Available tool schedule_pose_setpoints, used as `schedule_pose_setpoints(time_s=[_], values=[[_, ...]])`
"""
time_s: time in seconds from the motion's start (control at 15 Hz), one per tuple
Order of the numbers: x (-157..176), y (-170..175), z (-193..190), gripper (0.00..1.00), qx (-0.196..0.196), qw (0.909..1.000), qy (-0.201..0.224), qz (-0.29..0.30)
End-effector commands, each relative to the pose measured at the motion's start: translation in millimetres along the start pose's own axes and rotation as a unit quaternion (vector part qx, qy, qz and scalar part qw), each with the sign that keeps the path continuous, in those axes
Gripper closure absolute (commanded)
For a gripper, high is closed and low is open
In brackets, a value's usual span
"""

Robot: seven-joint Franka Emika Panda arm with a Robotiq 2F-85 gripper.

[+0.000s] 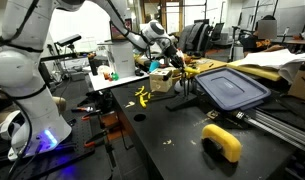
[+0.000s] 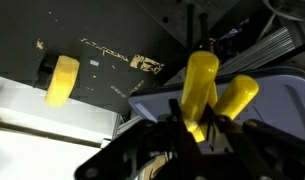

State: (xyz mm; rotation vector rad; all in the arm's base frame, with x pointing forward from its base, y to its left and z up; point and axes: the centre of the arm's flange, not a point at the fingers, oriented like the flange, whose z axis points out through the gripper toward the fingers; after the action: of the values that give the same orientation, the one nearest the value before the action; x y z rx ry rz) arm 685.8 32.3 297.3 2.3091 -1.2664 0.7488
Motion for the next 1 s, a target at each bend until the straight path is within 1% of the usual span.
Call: schedule_pose_setpoints(time_s=[0.0,0.33,0.53,0.73,0.93], values=[[4,-6,-4,0.94,-0.002,0.9998,0.016,0.010],[2,-8,-3,0.94,-0.002,0.9998,0.021,0.003],[-2,-9,1,0.94,-0.004,0.9999,0.016,-0.001],[-4,-10,7,0.94,-0.003,1.0000,0.007,0.000],[-4,-9,12,0.94,0.002,0.9999,-0.011,0.010]])
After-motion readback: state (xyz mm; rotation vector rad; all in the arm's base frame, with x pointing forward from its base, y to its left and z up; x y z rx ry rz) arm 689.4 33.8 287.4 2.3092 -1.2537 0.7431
